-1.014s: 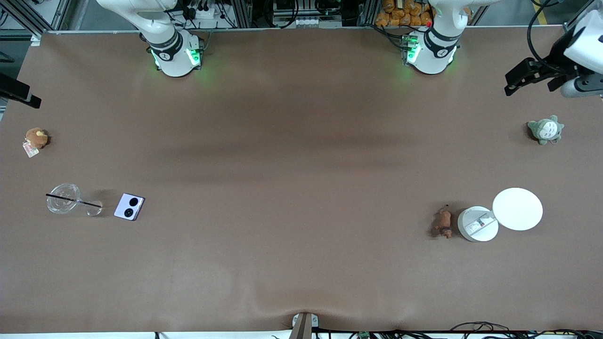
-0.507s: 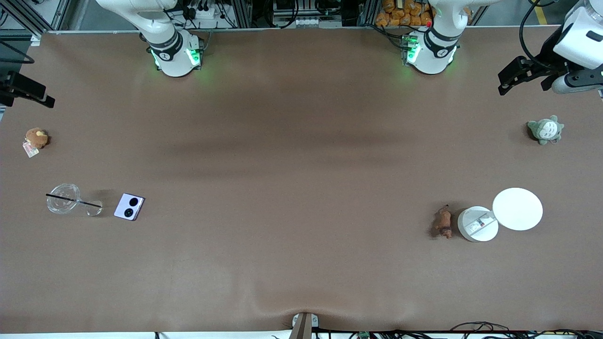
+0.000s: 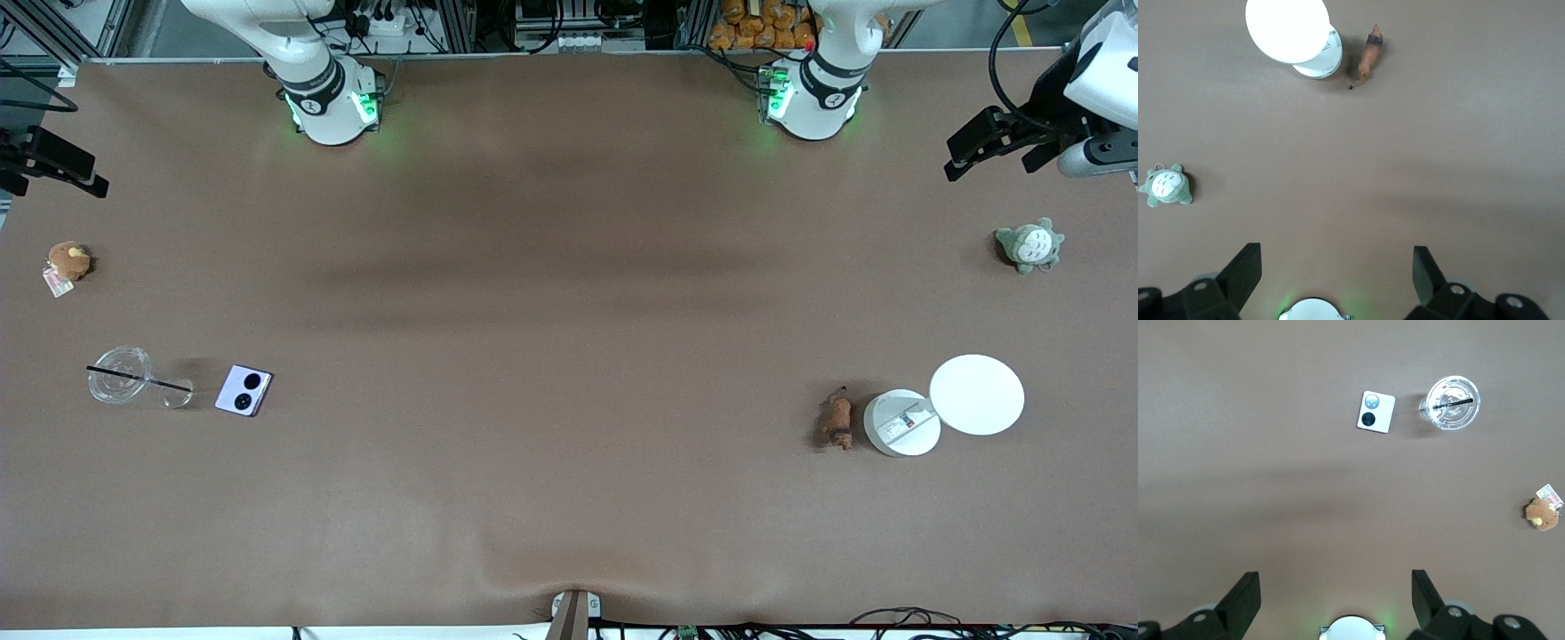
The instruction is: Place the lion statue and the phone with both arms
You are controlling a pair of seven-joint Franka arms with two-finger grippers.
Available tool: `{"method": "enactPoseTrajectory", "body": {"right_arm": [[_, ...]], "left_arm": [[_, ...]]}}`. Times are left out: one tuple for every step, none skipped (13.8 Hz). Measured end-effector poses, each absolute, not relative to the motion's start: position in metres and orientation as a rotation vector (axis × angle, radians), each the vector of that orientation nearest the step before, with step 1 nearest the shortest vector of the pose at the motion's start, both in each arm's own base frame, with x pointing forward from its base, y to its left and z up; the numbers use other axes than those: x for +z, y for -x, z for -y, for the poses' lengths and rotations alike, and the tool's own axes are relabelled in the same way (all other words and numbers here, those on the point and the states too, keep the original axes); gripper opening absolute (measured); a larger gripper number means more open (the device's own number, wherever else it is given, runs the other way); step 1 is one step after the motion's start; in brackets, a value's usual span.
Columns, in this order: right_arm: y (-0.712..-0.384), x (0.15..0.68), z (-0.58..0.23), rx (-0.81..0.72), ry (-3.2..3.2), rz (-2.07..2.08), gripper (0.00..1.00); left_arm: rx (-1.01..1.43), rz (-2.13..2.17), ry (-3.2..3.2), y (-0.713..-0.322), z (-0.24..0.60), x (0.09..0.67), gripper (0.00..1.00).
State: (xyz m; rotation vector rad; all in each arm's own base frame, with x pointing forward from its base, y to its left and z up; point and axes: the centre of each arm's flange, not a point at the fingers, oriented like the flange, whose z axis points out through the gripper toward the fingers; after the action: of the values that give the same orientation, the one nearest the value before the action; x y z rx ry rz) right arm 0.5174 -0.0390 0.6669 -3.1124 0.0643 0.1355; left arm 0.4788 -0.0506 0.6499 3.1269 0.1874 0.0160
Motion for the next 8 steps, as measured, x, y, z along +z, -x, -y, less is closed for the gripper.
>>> {"method": "enactPoseTrajectory", "body": {"right_arm": [[-0.5174, 0.6670, 0.0396, 0.135, 3.113, -0.063, 1.00], [-0.5173, 0.6670, 0.0401, 0.135, 3.113, -0.064, 1.00], [-0.5173, 0.6670, 0.0405, 0.134, 3.113, -0.064, 1.00], [-0.5174, 0.6670, 0.0406, 0.134, 3.113, -0.064, 1.00], [-0.5174, 0.6670, 0.0406, 0.133, 3.113, -0.063, 1.00], [-0.5175, 0.6670, 0.0406, 0.133, 3.113, -0.062, 1.00], [-0.5175, 0.6670, 0.0406, 0.133, 3.113, -0.061, 1.00], [-0.5175, 0.6669, 0.0406, 0.132, 3.113, -0.061, 1.00]], "left_arm": [[0.020, -0.185, -3.127, -0.4788, 0.0506, 0.6513, 1.00], [0.024, -0.174, -3.127, -0.4788, 0.0507, 0.6524, 1.00], [0.028, -0.151, -3.128, -0.4788, 0.0509, 0.6534, 1.00], [0.029, -0.119, -3.130, -0.4788, 0.0513, 0.6537, 1.00], [0.028, -0.097, -3.131, -0.4790, 0.0519, 0.6533, 1.00], [0.025, -0.091, -3.131, -0.4795, 0.0522, 0.6526, 1.00], [0.021, -0.089, -3.131, -0.4803, 0.0522, 0.6513, 1.00], [0.017, -0.089, -3.131, -0.4812, 0.0522, 0.6500, 1.00]]}}
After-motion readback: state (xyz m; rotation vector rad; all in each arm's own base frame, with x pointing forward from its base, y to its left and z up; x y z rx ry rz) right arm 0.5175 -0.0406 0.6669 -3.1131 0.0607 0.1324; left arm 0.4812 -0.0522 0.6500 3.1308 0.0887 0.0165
